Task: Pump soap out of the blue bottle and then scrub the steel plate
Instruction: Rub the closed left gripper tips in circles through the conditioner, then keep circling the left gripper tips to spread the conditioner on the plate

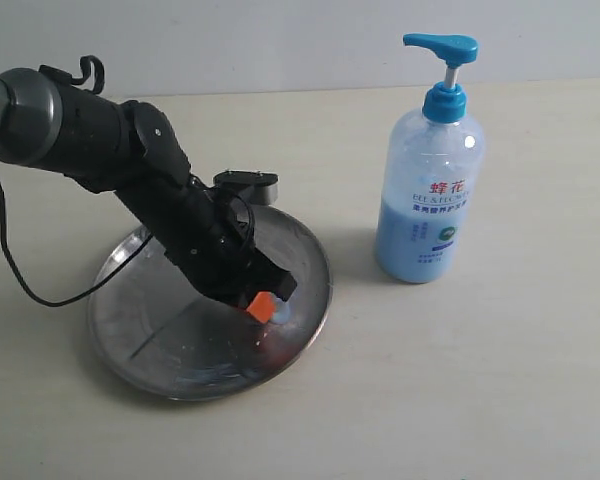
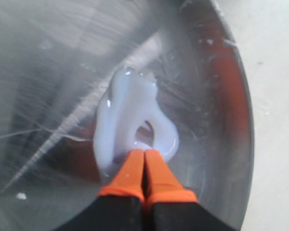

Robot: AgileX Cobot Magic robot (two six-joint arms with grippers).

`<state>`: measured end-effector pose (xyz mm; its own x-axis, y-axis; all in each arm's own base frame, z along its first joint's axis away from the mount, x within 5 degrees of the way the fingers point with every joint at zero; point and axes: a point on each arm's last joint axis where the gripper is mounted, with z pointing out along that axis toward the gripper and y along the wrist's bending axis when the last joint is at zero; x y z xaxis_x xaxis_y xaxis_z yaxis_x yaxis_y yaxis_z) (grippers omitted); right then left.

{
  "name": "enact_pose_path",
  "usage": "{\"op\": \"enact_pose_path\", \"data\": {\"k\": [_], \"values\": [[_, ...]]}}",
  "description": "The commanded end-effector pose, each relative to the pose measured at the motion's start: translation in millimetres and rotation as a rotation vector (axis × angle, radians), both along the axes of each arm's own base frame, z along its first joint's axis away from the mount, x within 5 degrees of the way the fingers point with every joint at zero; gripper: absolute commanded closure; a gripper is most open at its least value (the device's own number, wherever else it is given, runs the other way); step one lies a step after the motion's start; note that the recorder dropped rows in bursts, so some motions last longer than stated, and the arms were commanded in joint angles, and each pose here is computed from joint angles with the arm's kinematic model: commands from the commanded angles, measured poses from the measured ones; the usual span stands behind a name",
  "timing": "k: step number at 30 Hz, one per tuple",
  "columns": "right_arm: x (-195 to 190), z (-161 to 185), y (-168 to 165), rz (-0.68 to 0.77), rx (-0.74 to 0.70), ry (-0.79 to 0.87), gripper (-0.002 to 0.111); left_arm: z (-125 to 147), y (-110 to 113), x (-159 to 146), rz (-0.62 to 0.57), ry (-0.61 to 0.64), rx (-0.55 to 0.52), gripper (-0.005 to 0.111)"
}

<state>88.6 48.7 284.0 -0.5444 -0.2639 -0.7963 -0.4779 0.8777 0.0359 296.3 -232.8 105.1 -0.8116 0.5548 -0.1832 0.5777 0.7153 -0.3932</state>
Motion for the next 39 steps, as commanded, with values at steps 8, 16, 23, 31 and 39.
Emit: {"op": "enact_pose_path", "data": {"k": [8,16,23,31,39], "values": [[0.3,0.1,0.1,0.000,0.007,-0.013,0.108,-6.4,-2.6,8.5,0.098,-0.074,-0.026,0.107],[0.3,0.1,0.1,0.000,0.007,-0.013,0.108,-7.0,-1.7,17.4,0.132,-0.165,-0.021,0.107],[0.3,0.1,0.1,0.000,0.007,-0.013,0.108,-15.7,3.4,6.9,0.008,-0.084,0.042,0.107],[0.3,0.1,0.1,0.000,0.007,-0.013,0.108,-16.8,10.7,-10.0,-0.136,0.058,0.115,0.107],[-0.1,0.2,1.0,0.001,0.022,-0.006,0.108,-14.0,1.6,-6.7,-0.020,0.065,0.025,0.107]]}}
